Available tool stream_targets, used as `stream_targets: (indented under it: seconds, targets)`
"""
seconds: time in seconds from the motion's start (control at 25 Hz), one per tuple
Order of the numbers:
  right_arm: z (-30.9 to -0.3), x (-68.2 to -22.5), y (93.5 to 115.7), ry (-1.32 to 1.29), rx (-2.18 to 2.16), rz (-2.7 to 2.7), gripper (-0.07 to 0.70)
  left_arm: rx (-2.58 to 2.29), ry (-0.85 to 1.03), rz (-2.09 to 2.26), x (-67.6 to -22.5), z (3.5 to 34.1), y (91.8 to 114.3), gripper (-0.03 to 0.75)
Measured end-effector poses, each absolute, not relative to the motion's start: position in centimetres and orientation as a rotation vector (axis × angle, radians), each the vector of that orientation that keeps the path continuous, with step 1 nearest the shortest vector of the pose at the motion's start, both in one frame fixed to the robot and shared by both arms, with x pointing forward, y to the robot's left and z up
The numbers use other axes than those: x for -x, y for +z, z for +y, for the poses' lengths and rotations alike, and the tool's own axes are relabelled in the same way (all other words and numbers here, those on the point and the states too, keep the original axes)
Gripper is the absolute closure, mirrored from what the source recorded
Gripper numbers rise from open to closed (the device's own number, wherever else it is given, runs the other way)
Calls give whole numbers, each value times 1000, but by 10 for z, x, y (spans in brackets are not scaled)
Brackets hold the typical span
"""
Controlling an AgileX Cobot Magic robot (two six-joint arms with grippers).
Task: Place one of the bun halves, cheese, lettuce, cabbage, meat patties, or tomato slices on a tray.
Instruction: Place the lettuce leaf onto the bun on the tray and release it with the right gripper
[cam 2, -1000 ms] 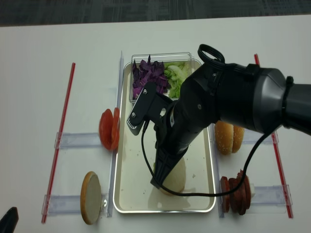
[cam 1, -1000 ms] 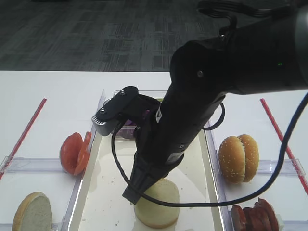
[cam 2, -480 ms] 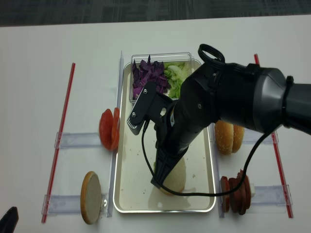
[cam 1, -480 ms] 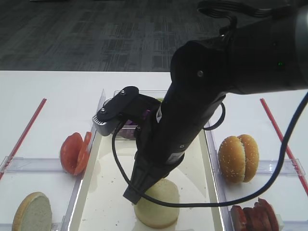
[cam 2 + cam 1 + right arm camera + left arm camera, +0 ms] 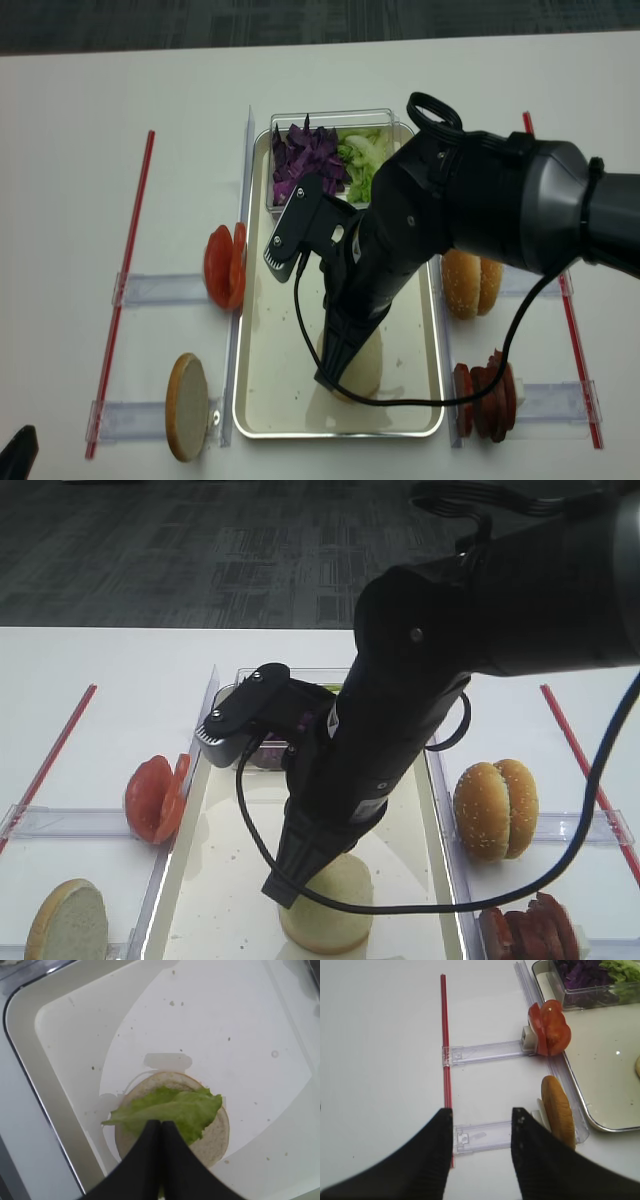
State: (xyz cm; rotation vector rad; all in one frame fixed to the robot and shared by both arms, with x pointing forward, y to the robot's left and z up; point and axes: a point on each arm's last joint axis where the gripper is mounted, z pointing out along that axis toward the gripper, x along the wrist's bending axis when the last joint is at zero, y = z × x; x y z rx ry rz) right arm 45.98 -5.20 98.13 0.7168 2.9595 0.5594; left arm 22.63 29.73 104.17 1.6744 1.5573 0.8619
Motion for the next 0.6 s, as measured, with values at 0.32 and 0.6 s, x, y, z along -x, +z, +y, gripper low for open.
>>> stream_targets:
  seconds: [0.32,0.6]
  targets:
    - [-51,-460,975,528,-720,2977,603,-1674,862,1557,-226,297,1042,445]
    - [-52,-460,974,506,-715,2988,603,-1674,862,1557,-226,297,1042,445]
